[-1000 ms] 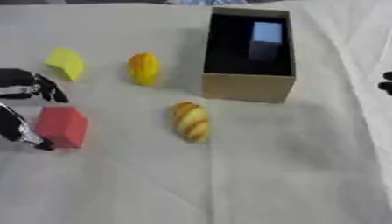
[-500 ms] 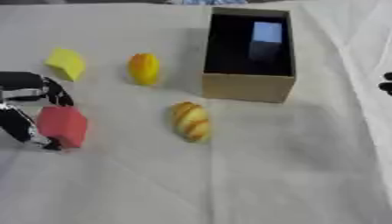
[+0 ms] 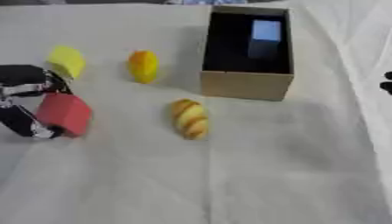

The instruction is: Pick up objects on the table and place them in the box.

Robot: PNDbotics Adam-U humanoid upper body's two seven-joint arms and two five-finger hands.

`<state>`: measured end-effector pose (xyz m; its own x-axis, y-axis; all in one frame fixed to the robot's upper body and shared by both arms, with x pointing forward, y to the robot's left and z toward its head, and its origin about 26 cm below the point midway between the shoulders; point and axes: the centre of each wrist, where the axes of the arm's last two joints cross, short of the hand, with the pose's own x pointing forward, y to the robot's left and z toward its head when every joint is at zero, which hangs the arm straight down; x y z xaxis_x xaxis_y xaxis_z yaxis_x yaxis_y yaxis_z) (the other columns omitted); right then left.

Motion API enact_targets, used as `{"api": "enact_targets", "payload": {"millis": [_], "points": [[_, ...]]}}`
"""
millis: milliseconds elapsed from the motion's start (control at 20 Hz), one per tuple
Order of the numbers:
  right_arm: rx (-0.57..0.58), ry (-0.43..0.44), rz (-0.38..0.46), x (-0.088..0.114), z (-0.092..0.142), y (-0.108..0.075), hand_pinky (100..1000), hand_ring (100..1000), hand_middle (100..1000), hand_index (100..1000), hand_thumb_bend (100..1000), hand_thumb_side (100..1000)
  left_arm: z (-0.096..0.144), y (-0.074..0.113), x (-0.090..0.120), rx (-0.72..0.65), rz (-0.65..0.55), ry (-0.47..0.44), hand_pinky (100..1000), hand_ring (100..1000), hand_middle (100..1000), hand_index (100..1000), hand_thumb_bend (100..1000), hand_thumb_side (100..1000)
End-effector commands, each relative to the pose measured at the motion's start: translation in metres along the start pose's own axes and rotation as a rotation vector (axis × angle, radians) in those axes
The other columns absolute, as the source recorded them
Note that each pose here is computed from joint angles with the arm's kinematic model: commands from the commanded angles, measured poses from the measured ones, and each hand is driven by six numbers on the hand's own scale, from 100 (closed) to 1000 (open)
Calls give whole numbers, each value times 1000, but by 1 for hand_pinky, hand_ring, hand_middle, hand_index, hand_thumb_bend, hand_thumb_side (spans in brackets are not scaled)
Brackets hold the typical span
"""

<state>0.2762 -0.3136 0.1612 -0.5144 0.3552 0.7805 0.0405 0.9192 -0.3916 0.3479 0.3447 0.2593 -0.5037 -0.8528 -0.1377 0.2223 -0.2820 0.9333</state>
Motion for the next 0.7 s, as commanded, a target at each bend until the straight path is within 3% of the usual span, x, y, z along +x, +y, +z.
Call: {"api": "enact_targets", "payload": {"millis": [50, 300, 700], "points": [[-5, -34, 29, 8, -3, -7, 886, 789, 766, 890, 100, 737, 21, 37, 10, 89, -73, -21, 750, 666, 602, 743, 314, 334], [0, -57, 51, 11, -6, -11, 886, 790, 766, 889, 100, 715, 20, 81, 35, 177, -109, -134, 758, 670, 611, 754, 295, 391], [28, -79, 60, 14, -9, -12, 886, 790, 766, 889, 100, 701, -55, 152, 60, 220, 3, -326, 767, 663, 610, 759, 248, 462]]}}
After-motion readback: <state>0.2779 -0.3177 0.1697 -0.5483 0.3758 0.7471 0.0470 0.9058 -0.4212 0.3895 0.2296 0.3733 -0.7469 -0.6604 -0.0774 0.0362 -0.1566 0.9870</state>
